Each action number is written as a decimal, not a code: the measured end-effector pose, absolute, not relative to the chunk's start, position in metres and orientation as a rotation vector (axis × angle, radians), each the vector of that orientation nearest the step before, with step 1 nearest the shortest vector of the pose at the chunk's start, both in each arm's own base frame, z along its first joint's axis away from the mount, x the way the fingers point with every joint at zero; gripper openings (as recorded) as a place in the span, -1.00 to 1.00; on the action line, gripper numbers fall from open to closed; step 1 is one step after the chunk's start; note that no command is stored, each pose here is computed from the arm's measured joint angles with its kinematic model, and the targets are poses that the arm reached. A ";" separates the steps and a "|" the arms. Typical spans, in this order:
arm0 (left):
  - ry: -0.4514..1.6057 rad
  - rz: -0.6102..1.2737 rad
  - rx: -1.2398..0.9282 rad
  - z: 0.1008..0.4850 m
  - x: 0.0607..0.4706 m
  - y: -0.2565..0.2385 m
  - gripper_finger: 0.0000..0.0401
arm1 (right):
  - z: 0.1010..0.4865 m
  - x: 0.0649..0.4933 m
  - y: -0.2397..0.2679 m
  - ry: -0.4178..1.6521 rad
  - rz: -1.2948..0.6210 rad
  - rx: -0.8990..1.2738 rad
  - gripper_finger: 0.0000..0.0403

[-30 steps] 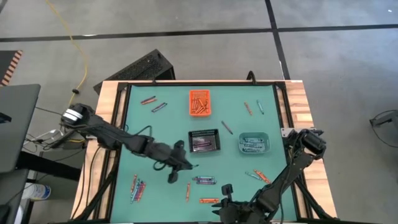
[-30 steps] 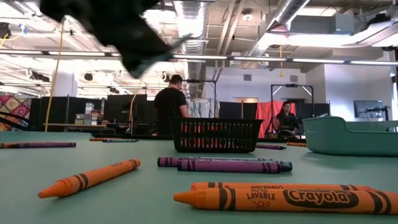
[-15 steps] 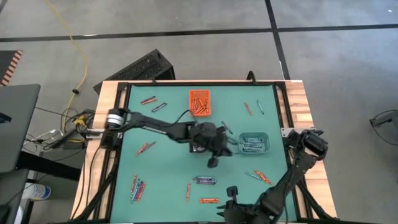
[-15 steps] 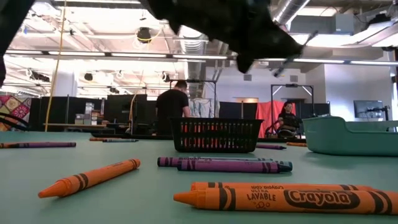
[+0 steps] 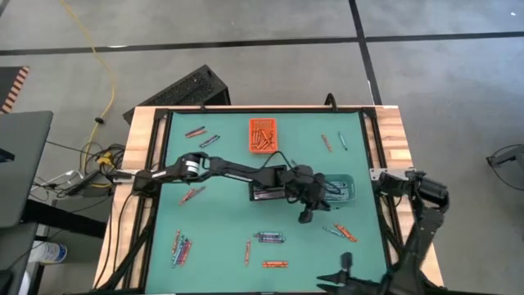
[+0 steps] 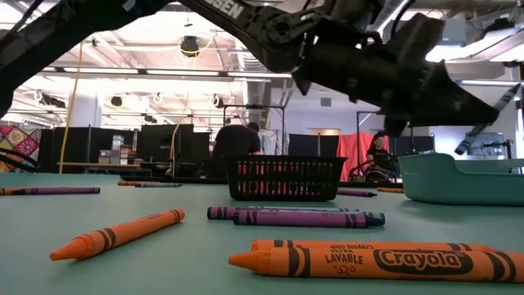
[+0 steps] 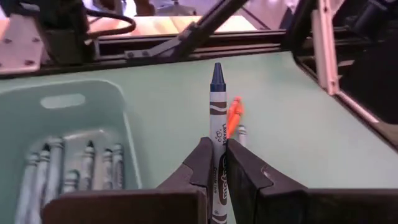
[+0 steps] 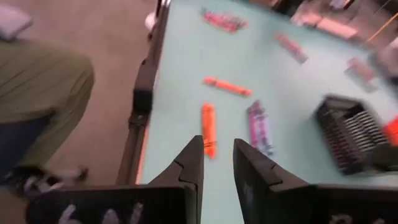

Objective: Sort crayons
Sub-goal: Put the blue crayon into the green bin, then put the orange crayon into the orange bin

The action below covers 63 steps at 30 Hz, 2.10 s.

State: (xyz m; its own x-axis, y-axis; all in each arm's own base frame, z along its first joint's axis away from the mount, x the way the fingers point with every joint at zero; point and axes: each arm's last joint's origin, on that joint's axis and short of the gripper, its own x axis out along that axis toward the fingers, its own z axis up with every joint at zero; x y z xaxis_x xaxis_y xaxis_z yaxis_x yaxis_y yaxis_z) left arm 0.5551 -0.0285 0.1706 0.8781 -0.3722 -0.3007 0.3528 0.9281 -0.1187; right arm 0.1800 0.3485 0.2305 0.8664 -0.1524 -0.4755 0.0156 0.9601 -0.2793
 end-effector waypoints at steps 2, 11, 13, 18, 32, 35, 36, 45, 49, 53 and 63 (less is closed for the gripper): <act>0.304 -0.350 -0.043 0.169 0.562 -0.028 -0.92 | 0.236 0.167 0.349 0.455 -0.111 -0.286 -0.60; 0.284 -0.273 0.001 0.164 0.573 -0.026 -0.92 | 0.247 0.141 0.353 0.264 -0.170 -0.349 -0.60; 0.279 -0.242 0.028 0.164 0.573 -0.024 -0.92 | 0.247 0.143 0.352 0.260 -0.178 -0.351 -0.60; 0.223 -0.192 0.052 0.169 0.575 -0.014 -0.92 | 0.247 0.152 0.349 0.266 -0.202 -0.353 -0.60; 0.387 0.012 -0.003 0.154 0.571 0.019 -0.81 | 0.245 0.169 0.339 0.325 -0.229 -0.364 -0.60; 0.395 0.012 0.000 0.153 0.571 0.020 -0.69 | 0.245 0.171 0.338 0.327 -0.234 -0.366 -0.60; 0.400 0.010 0.002 0.153 0.570 0.019 -0.64 | 0.245 0.172 0.337 0.329 -0.234 -0.366 -0.60; 0.516 -0.016 0.097 0.186 0.555 0.018 -0.34 | 0.244 0.173 0.336 0.345 -0.231 -0.363 -0.60; 0.601 -0.003 0.165 0.226 0.535 0.020 -0.33 | 0.245 0.173 0.336 0.347 -0.230 -0.364 -0.60; 0.755 0.078 0.221 0.263 0.503 0.022 -0.34 | 0.245 0.173 0.336 0.350 -0.230 -0.347 -0.60; 1.239 0.202 0.050 0.322 0.403 0.016 -0.34 | 0.245 0.176 0.333 0.353 -0.246 -0.320 -0.60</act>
State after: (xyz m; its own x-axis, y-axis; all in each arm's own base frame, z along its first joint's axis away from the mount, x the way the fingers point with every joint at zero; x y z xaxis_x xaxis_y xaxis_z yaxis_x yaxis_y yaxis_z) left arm 0.4032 0.0159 0.3223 0.3105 0.1798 -0.9334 -0.1256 0.9811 0.1472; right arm 0.1763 0.3331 0.2450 0.9098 -0.2891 -0.2979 0.1788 0.9206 -0.3472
